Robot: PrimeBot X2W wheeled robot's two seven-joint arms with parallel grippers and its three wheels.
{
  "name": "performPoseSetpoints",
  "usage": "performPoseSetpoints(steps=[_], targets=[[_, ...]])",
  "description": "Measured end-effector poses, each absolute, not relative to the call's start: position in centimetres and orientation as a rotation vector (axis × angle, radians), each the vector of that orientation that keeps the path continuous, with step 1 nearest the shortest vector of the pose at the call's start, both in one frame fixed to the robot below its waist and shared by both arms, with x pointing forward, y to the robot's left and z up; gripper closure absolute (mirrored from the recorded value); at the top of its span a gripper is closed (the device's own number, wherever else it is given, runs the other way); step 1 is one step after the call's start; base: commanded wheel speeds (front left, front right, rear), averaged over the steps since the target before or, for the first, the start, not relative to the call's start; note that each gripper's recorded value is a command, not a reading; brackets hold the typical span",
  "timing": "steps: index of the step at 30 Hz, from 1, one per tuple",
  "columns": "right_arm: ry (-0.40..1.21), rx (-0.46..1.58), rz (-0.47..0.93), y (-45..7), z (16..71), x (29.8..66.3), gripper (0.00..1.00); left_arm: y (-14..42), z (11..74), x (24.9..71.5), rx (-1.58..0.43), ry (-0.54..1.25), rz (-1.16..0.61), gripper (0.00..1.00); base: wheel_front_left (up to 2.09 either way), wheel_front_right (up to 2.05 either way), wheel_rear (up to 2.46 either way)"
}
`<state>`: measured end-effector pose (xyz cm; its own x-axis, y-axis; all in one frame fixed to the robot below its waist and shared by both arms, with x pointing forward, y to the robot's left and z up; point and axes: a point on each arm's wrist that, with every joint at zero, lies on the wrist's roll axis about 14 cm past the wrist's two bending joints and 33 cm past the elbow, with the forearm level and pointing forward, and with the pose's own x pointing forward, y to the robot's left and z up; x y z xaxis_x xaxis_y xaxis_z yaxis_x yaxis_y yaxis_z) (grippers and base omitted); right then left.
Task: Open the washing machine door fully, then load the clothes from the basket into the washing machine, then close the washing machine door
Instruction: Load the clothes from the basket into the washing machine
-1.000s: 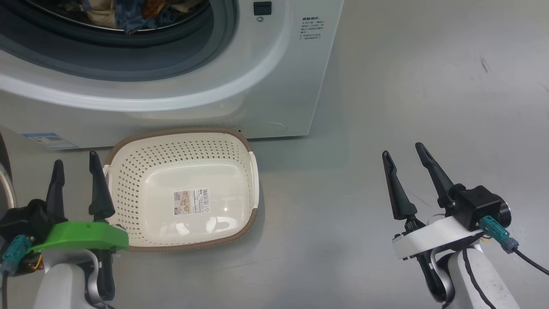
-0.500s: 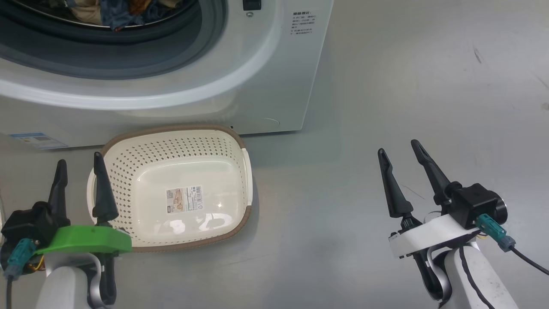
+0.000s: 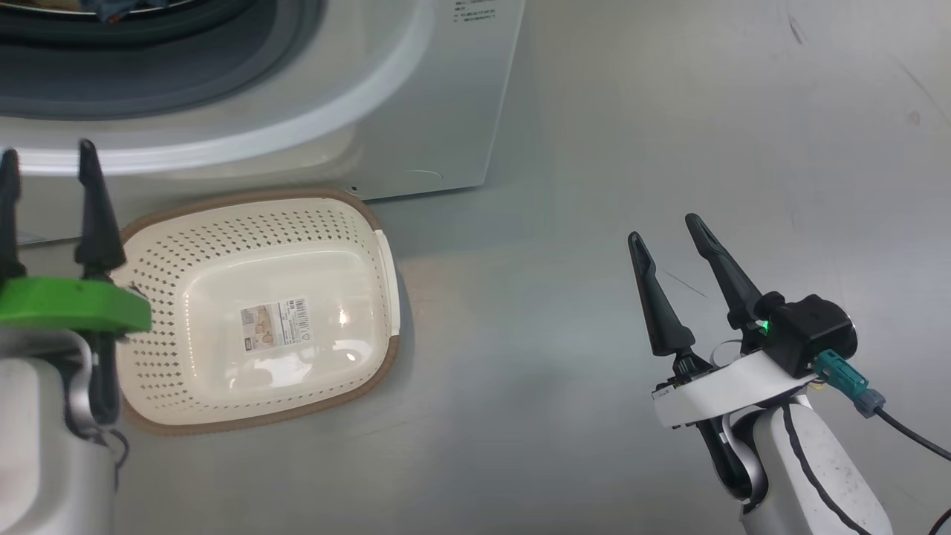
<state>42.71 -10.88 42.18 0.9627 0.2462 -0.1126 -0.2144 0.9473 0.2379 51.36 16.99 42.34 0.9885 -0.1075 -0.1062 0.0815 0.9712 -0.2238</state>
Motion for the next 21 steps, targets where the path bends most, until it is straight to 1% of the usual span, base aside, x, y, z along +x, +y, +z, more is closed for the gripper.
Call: performPoseSetpoints(steps=[5, 10, 14, 21], targets=[[0.156, 0.235, 0.216, -11.5, 41.6, 42.8, 0.0, 16.3, 42.8, 55.3, -0.196, 0.115, -0.134, 0.0, 0.0, 0.0, 0.0], [0.178, 0.237, 0.188, -12.4, 40.8, 42.7, 0.0, 14.9, 41.9, 58.4, -0.193, 0.151, -0.171, 0.0, 0.0, 0.0, 0.0], [0.197, 0.234, 0.17, -13.0, 40.1, 42.7, 0.0, 13.9, 40.6, 60.5, -0.201, 0.195, -0.187, 0.0, 0.0, 0.0, 0.0], [0.25, 0.217, 0.131, -14.0, 38.4, 42.0, 0.0, 13.9, 37.2, 63.1, -0.192, 0.287, -0.182, 0.0, 0.0, 0.0, 0.0]])
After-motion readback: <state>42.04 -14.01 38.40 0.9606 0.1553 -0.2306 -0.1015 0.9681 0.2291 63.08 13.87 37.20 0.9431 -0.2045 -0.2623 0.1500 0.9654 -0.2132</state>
